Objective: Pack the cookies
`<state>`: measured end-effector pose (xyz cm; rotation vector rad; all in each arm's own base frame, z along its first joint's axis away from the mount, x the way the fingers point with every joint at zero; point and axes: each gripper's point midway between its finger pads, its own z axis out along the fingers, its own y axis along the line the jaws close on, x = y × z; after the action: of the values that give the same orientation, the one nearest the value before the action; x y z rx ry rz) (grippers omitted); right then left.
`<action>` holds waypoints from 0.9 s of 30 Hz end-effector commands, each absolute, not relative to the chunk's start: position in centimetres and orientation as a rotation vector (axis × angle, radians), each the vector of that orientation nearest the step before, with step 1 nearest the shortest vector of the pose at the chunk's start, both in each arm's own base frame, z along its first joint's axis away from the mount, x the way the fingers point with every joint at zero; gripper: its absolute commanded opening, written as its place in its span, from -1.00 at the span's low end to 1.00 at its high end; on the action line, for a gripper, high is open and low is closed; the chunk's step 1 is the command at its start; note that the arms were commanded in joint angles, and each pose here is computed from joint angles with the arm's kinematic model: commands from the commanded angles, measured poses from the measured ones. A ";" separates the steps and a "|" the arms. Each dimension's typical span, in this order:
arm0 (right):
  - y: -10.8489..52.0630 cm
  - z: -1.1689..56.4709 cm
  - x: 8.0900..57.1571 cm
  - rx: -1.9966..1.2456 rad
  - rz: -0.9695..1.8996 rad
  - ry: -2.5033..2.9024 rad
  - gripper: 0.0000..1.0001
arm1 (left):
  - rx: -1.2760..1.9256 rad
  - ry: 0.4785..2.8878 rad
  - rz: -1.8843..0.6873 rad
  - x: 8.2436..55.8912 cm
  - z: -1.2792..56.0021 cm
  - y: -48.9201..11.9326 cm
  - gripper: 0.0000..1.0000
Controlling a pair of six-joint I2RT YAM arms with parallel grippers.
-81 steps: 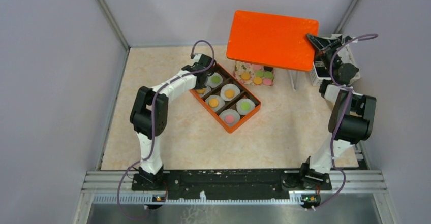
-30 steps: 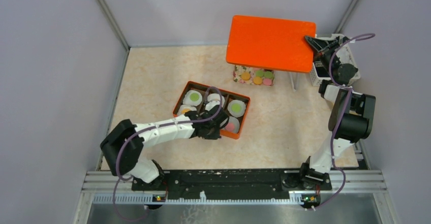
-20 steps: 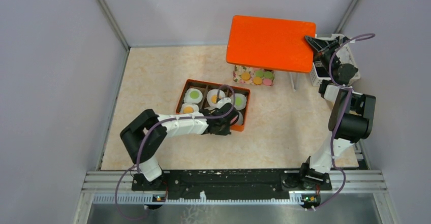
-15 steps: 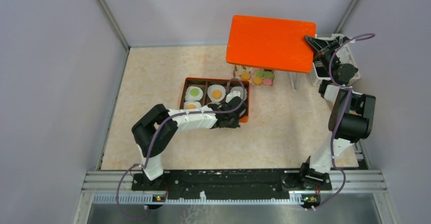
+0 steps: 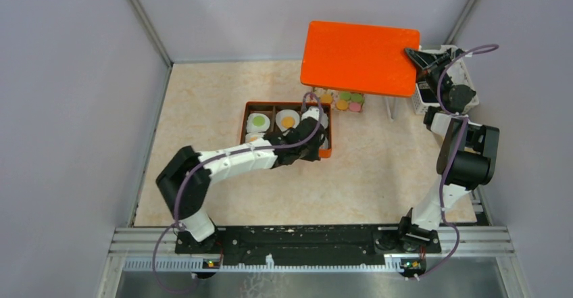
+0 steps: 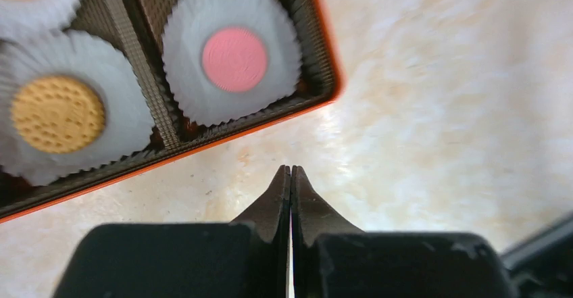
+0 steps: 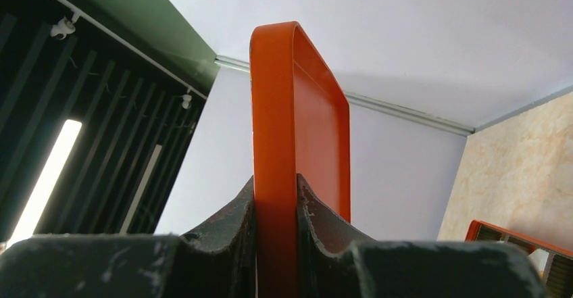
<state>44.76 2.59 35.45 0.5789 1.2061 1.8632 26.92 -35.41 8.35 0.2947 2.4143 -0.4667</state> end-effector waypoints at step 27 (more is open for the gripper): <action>29.6 30.4 43.1 0.150 1.733 1.716 -1.00 | -0.336 1.870 -0.383 41.2 31.0 -12.5 -1.00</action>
<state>41.48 27.01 30.65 0.2015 1.6431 1.9442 40.83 -12.74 31.36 -0.3185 1.8915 -0.2868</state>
